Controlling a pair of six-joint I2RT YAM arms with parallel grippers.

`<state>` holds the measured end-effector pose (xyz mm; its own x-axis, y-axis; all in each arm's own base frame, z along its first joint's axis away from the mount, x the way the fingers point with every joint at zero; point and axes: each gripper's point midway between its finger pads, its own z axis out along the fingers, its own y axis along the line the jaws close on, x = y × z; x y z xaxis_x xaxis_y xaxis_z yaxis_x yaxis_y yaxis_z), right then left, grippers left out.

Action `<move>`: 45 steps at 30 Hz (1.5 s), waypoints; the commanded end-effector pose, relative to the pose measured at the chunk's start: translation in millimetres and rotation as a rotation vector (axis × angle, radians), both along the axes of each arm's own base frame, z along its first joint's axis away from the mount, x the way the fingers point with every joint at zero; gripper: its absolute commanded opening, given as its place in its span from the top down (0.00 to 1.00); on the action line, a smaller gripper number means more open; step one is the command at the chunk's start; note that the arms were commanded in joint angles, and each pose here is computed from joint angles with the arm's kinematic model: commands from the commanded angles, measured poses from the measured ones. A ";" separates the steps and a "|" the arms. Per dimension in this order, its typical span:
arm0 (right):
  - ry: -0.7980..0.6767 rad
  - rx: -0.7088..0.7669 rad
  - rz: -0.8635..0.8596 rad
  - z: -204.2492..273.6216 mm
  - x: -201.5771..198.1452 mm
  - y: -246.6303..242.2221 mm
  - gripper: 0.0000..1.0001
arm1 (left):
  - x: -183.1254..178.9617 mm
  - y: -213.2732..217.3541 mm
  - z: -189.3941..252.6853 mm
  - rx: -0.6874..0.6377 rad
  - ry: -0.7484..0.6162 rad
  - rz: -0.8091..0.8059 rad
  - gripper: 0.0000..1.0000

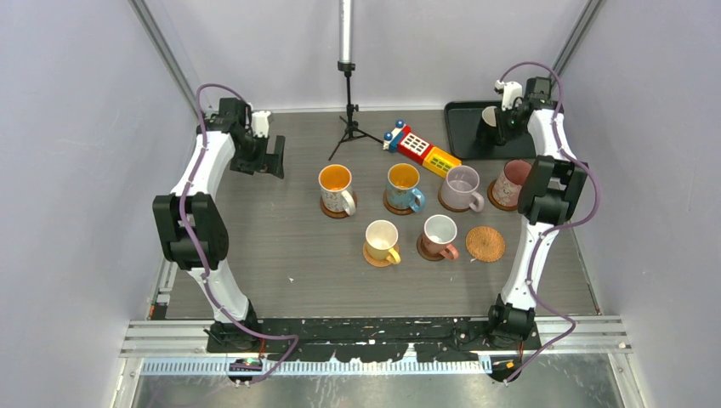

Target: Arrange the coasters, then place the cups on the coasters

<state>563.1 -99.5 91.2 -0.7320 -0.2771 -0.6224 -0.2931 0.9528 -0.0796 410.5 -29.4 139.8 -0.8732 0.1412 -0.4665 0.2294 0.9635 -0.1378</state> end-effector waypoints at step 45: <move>-0.501 0.128 0.240 229.2 -227.8 105.4 1.00 | -28.0 -23.7 38.3 -0.122 -0.154 -0.071 0.00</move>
<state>366.9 -0.9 287.1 -0.3769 -0.2432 -0.8938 -0.4431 0.8947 -0.0566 382.6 -46.6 157.7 -0.8302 0.1392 -0.5398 0.2875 0.9365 -0.2008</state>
